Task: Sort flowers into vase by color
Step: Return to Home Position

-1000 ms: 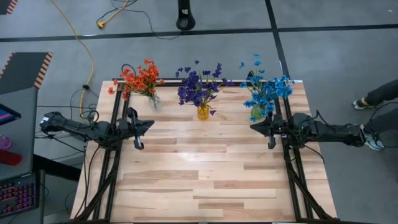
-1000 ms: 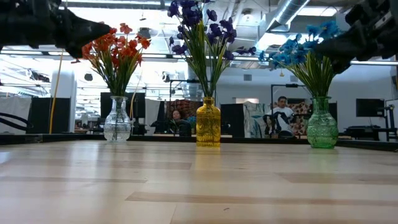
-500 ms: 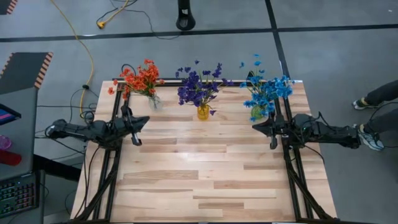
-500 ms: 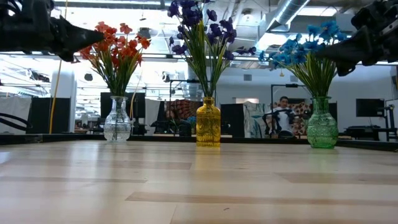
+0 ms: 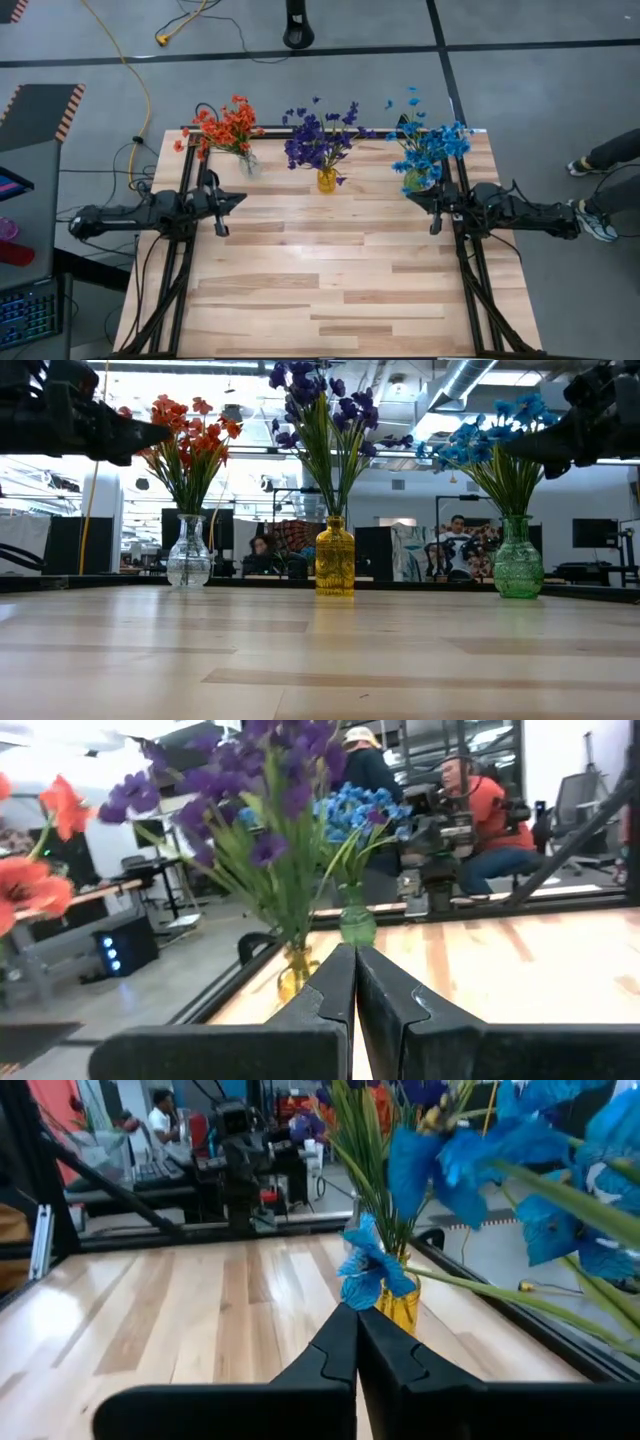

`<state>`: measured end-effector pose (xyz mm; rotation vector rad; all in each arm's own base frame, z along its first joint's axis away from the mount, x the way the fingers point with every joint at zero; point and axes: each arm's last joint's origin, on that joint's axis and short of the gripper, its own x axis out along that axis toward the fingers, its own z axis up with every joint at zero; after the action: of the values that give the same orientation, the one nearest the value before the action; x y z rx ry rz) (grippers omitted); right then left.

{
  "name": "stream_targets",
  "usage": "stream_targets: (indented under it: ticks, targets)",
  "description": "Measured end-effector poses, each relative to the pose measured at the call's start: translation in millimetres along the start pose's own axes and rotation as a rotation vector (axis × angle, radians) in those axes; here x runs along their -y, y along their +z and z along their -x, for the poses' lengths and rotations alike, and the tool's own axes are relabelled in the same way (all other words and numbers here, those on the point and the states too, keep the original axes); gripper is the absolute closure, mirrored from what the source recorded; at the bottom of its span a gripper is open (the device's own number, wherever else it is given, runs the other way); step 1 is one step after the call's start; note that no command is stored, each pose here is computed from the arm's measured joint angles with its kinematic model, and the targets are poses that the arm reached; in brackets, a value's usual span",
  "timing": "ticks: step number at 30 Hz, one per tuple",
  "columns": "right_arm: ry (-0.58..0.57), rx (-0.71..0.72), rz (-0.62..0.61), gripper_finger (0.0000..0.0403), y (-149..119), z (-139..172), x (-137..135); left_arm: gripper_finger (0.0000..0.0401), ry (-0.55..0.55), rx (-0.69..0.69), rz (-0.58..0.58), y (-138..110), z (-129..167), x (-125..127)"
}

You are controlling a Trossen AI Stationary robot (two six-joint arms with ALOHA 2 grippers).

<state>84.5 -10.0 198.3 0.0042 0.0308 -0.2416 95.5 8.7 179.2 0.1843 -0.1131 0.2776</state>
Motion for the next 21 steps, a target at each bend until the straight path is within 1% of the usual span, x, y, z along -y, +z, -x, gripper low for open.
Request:
stream_targets:
  ticks: [3,7,11,14,19,21]
  targets:
    - [0.001,0.04,-0.008,0.0372,-10,-6,-1,0.0401,0.02,-0.018,0.014,-3,-1,-4]
    - [0.002,0.093,-0.012,0.0378,-25,-12,-2,0.0401,-0.004,-0.016,0.034,-4,-2,-8]
    - [0.001,0.098,-0.01,0.0374,-26,-12,-2,0.0401,0.004,-0.017,0.008,-4,-2,-12]
    - [0.0,0.098,0.018,0.037,-26,-12,-2,0.0401,0.014,-0.034,0.0,-6,-2,-14]
    - [0.001,0.088,0.042,0.0374,-27,-13,-2,0.0401,0.016,-0.117,0.07,-15,-2,-17]
    - [0.001,0.086,0.044,0.0375,-27,-13,-2,0.0401,0.027,-0.114,0.06,-15,-2,-18]
